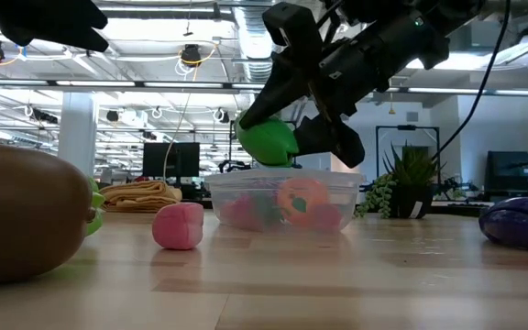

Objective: Pick and placing Produce into tupperware
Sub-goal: Put the green corn into the transparent bin

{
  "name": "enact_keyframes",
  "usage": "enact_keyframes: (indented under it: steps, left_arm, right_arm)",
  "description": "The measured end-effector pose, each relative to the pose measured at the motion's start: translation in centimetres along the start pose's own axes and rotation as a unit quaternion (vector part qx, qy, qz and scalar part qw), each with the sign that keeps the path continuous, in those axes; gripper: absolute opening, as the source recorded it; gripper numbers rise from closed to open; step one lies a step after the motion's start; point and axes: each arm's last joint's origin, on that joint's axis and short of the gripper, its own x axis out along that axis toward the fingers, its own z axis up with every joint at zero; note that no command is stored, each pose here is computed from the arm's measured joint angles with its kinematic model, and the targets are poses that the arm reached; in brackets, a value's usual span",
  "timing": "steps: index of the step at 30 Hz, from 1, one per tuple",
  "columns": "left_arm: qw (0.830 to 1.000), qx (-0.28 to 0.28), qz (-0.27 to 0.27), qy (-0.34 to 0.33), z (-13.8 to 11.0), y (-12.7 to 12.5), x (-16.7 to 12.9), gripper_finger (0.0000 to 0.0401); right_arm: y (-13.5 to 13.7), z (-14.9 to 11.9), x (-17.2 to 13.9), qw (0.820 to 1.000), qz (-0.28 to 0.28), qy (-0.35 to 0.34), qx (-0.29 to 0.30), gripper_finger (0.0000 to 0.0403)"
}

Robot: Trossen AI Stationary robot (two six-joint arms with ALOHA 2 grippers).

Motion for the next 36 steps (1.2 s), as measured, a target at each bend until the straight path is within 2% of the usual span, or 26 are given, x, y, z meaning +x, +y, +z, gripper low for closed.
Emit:
enact_keyframes:
  steps: [36]
  left_arm:
    - [1.000, -0.007, 0.002, -0.004, 0.02, 0.01, -0.01, 0.0224]
  right_arm:
    - [-0.51, 0.40, 0.11, 0.999, 0.021, 0.038, 0.008, 0.0261]
